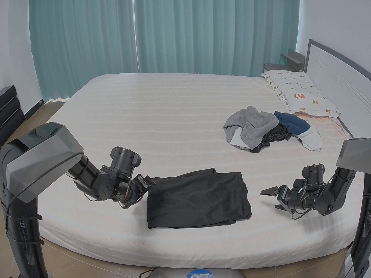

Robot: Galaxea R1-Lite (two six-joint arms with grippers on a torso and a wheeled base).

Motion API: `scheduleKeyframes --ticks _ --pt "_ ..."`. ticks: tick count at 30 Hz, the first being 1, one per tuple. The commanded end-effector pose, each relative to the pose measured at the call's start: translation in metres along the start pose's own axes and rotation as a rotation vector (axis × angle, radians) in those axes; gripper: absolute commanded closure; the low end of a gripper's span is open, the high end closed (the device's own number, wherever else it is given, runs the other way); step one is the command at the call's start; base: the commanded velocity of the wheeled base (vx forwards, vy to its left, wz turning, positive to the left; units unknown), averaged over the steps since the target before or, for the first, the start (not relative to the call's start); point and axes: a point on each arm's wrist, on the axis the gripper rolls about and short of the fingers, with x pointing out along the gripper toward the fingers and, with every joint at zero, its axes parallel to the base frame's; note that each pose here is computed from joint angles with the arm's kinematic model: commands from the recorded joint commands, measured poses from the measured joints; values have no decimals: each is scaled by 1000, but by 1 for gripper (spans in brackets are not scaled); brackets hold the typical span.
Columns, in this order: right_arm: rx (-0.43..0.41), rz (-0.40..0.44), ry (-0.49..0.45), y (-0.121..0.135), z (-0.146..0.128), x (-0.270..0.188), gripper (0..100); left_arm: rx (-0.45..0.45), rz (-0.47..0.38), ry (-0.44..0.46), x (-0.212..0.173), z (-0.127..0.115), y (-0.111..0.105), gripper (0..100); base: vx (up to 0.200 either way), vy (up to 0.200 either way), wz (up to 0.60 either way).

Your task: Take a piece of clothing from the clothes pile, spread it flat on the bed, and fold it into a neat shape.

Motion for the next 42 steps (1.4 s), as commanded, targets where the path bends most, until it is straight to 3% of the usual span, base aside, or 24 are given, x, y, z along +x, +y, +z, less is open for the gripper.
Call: scheduleKeyframes --ticks 1,5,12,22,23,34,42 --pt "-5 2 12 0 -4 2 0 62 -20 -14 23 4 -9 0 0 0 0" --pt "-14 10 3 -1 -6 5 0 110 -36 -24 39 6 -14 0 0 0 0" --pt "-24 18 -8 -4 -9 6 0 126 -81 -49 54 0 -21 0 0 0 0" --pt "-26 19 -7 -4 -10 6 0 129 -73 -55 63 -3 -17 0 0 0 0" --pt "-26 19 -7 -4 -10 6 0 127 -70 -59 63 -3 -17 100 0 0 0" --pt "-34 14 2 -3 -13 8 0 107 -34 -130 66 0 -17 100 0 0 0" --pt "-42 19 1 -2 -14 9 0 38 -43 -196 65 4 -18 100 0 0 0"
